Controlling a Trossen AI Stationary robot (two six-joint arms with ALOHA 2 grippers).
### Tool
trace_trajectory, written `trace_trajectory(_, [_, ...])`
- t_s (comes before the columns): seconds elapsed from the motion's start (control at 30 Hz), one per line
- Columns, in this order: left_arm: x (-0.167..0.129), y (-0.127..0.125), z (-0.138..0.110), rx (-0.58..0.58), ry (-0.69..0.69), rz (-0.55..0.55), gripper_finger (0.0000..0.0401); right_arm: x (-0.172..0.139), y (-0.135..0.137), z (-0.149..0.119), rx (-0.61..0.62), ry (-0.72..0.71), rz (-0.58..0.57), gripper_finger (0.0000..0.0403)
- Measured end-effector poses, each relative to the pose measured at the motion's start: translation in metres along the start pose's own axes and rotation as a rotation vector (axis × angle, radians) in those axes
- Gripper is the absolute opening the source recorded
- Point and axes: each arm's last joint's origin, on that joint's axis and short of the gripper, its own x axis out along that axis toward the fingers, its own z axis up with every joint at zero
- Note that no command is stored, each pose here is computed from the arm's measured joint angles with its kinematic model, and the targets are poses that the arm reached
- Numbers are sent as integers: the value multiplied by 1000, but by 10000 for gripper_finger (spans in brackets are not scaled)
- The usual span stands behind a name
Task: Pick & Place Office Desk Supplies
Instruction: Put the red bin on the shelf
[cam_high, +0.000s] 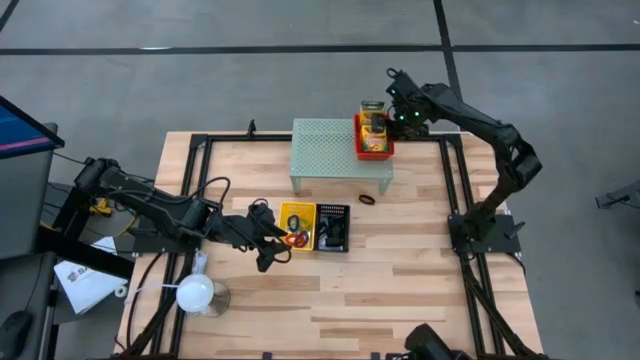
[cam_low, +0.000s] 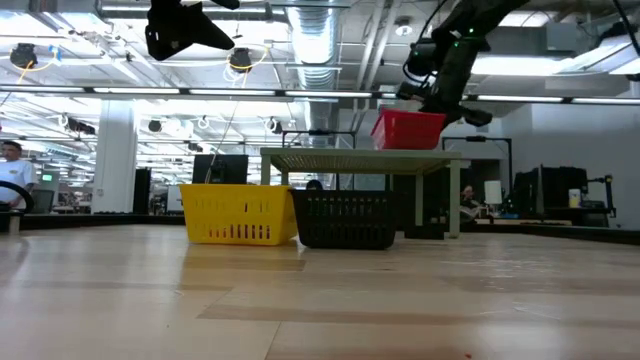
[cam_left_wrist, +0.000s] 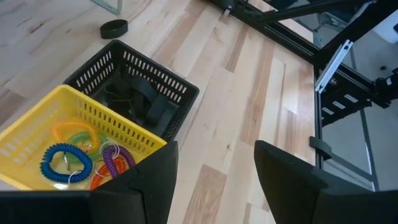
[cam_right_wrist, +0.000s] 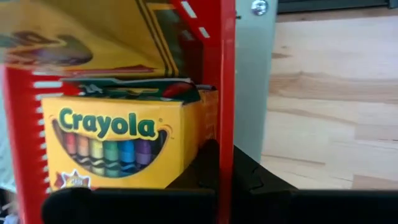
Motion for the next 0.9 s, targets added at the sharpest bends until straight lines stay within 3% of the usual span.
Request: trace_trajectory(0.9, [0,0,0,-31,-1,1,207,2,-3,2,-9,-34,-50,0])
